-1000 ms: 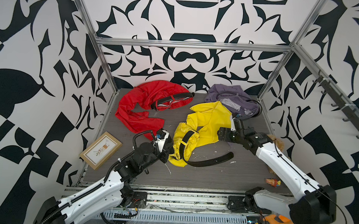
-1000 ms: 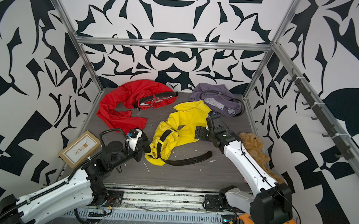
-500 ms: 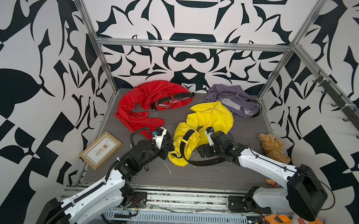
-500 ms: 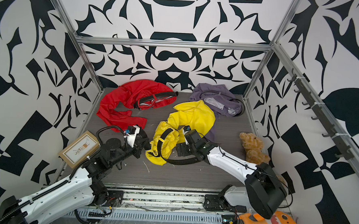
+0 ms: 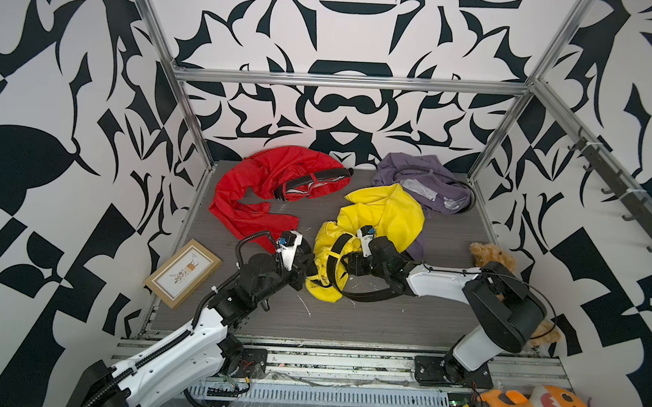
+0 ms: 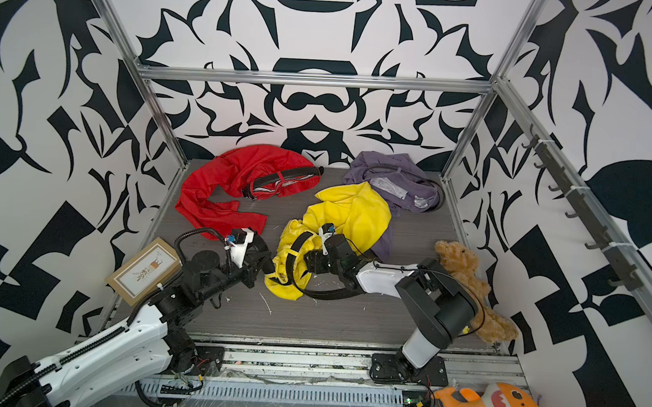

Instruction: Remove the belt from the trousers

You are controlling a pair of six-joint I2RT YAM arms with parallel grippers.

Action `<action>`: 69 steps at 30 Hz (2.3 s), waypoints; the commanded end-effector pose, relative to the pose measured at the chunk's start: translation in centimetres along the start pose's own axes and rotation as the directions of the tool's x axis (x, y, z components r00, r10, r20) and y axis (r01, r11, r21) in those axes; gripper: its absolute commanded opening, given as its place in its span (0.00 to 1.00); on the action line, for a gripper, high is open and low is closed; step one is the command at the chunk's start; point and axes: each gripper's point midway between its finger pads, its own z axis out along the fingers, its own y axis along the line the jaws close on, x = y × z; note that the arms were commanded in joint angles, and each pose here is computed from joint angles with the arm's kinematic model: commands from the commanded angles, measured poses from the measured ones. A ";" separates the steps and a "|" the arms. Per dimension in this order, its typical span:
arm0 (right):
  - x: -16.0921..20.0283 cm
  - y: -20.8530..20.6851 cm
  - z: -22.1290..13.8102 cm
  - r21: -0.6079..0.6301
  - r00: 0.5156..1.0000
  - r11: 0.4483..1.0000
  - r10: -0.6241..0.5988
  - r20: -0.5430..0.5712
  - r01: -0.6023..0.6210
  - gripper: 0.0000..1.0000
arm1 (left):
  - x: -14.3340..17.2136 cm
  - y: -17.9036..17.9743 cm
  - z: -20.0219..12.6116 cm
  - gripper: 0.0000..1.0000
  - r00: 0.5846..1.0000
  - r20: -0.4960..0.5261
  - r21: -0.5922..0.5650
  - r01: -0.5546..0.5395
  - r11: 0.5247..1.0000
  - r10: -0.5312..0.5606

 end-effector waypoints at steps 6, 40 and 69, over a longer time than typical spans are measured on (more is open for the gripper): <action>-6.2 -4.2 -0.7 0.323 0.976 0.944 -0.001 0.218 -0.072 0.57 | -1.5 0.4 -1.2 0.00 0.998 0.062 -0.015 -0.007 1.000 0.008; -10.8 0.5 1.4 -0.188 0.977 0.979 -0.039 0.211 0.080 0.74 | -4.8 1.3 -3.0 0.00 0.992 0.118 0.017 0.040 0.999 -0.041; -16.0 -14.6 -17.3 0.692 0.989 0.720 -0.133 0.064 0.052 0.19 | -9.5 2.4 -5.0 0.00 0.977 0.212 -0.013 0.017 1.000 -0.014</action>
